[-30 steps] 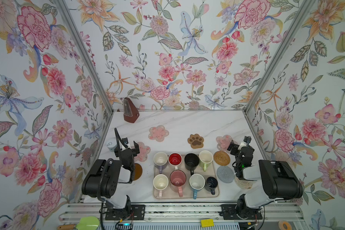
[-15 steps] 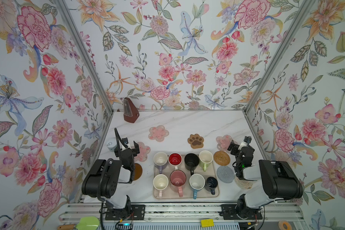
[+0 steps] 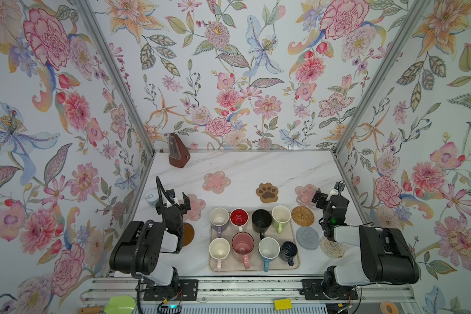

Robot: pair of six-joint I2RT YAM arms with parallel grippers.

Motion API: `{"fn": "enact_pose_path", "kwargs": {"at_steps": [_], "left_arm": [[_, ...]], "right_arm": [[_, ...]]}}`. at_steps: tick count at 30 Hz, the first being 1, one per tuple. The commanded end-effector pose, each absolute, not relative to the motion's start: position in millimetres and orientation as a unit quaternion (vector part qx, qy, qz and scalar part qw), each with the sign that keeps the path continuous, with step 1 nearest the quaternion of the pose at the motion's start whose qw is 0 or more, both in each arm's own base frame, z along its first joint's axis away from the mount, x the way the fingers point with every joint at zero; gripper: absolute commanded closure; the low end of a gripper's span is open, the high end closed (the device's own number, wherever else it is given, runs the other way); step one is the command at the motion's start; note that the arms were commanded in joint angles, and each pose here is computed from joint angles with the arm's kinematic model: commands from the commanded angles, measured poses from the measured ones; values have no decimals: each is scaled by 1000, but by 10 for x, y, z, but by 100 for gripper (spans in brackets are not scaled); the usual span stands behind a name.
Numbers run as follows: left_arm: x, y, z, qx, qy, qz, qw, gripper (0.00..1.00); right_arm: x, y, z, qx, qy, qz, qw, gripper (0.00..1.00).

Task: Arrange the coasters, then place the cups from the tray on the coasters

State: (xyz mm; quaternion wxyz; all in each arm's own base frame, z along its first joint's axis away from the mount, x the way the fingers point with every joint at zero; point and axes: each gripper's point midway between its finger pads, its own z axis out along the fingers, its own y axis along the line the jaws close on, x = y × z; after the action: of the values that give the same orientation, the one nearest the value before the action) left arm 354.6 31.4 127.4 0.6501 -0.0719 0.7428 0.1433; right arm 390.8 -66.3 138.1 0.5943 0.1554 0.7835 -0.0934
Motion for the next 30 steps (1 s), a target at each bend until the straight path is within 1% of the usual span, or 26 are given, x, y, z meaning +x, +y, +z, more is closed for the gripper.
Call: {"fn": "enact_pose_path", "kwargs": {"at_steps": [1,3,4,5,6,8,10,13,16,18,20,23,30], "left_arm": [[3456,378,1768,-111,712,192,667,1],[3473,464,2154,-188,709,165,659,1],[3422,535,2309,-237,697,149,660,1],[3347,600,2415,-288,684,129,658,1],[3293,594,2476,-310,686,100,651,1],[3297,431,2536,-261,705,52,657,1],[3253,324,2532,-243,712,15,658,1],[3161,292,2470,-248,723,-5,645,1],[3117,267,2477,-244,732,-11,636,1],[3132,239,2511,-239,731,-19,639,1],[3172,201,2543,-231,731,-27,642,1],[3254,139,2567,-227,733,-43,639,1],[3360,34,2642,-214,730,-69,645,1]], "right_arm": [[4000,-746,1855,206,790,-96,569,1],[4045,-720,2157,261,766,-50,586,1],[4039,-694,2208,285,758,-22,586,1],[4051,-597,2224,268,767,9,584,1],[4053,-492,2188,236,779,35,580,1],[4022,-414,2130,231,773,74,586,1],[3997,-375,2057,232,785,74,570,1],[3874,-453,1787,270,823,39,498,1],[3726,-373,1453,269,863,32,426,1],[3587,-319,1191,258,890,8,377,1],[3499,-260,1004,247,903,-7,351,1],[3448,-109,842,238,916,8,323,1],[3426,34,685,221,929,4,296,1]]}}
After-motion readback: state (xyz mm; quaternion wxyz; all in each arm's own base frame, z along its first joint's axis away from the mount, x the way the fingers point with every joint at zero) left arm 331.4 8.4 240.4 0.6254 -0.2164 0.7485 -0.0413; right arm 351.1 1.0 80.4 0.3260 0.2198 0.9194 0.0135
